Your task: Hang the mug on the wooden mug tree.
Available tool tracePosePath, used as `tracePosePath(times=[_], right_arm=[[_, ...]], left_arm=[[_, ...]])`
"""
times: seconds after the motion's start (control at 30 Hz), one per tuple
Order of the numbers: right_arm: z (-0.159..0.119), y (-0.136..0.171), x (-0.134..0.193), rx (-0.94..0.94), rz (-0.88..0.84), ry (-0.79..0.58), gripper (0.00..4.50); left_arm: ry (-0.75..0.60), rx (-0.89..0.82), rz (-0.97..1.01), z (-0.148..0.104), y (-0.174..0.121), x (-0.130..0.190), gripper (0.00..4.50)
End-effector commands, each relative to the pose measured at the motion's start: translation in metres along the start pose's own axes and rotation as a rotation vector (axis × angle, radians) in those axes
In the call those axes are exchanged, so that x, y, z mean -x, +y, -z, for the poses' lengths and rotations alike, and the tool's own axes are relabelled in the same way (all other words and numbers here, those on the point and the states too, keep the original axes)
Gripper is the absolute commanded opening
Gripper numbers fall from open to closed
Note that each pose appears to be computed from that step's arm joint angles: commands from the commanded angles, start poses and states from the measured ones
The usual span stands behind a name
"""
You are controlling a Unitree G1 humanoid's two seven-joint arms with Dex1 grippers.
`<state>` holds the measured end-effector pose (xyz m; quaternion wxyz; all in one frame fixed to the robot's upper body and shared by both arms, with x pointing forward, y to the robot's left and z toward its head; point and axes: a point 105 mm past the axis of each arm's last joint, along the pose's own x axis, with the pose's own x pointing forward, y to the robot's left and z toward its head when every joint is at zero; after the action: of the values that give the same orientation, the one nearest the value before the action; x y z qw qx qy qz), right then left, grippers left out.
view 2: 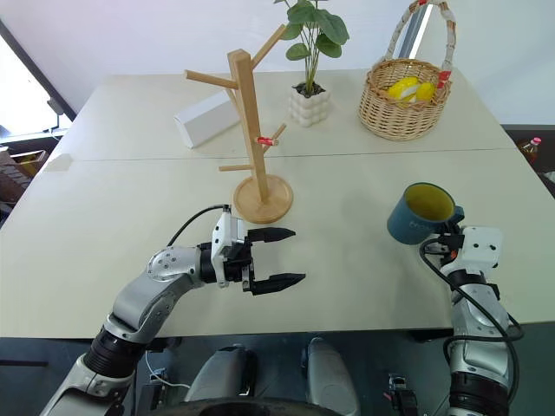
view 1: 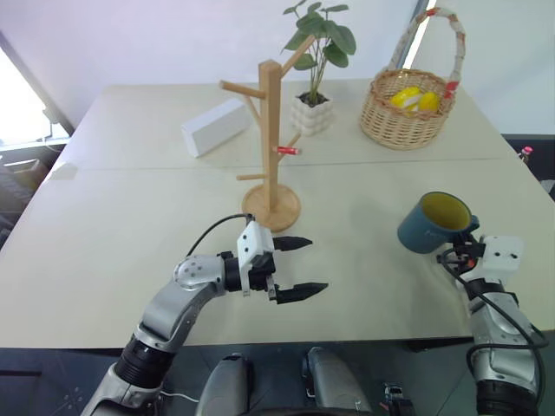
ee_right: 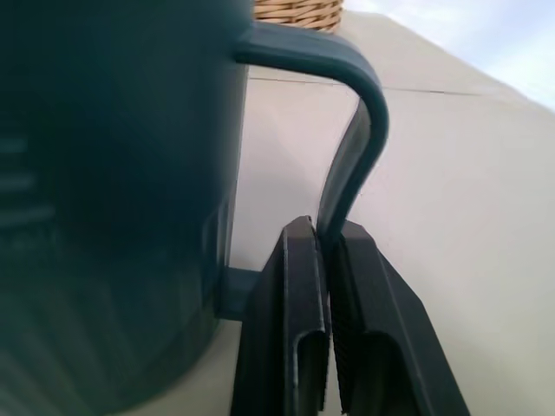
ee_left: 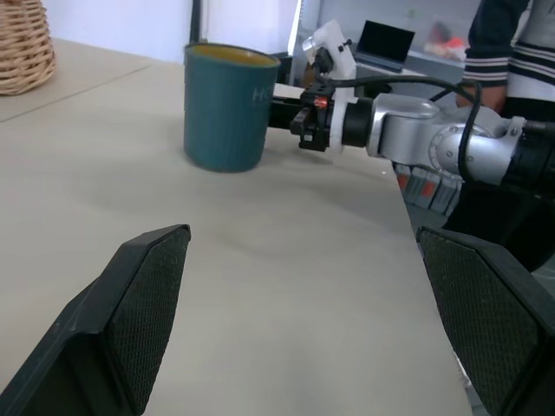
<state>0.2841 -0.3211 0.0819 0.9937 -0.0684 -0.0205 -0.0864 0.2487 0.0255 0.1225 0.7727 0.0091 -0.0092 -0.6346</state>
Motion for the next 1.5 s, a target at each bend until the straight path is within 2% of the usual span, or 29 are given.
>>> tracePosePath(times=[0.03,0.13,0.3,0.5,0.67,0.97,1.5], right_arm=[[-0.028,0.018,-0.003,0.095,-0.095,-0.086,0.09],[-0.064,0.057,-0.004,0.247,-0.282,-0.185,0.09],[-0.123,0.132,0.009,0.495,-0.605,-0.362,0.09],[-0.164,0.181,0.013,0.58,-0.743,-0.482,0.09],[-0.183,0.198,0.004,0.619,-0.766,-0.521,0.09],[-0.205,0.212,-0.003,0.688,-0.791,-0.565,0.09],[-0.208,0.239,-0.021,0.768,-0.818,-0.512,0.09]], left_arm=[[-0.043,-0.038,-0.009,-0.014,0.001,0.001,4.5],[-0.034,-0.052,-0.071,-0.012,0.012,0.011,4.5],[-0.068,-0.103,-0.281,-0.023,0.048,0.049,4.5],[-0.147,-0.149,-0.422,-0.048,0.069,0.091,4.5],[-0.156,-0.157,-0.456,-0.057,0.073,0.108,4.5],[-0.174,-0.102,-0.443,-0.064,0.064,0.12,4.5],[-0.17,-0.077,-0.411,-0.071,0.054,0.125,4.5]])
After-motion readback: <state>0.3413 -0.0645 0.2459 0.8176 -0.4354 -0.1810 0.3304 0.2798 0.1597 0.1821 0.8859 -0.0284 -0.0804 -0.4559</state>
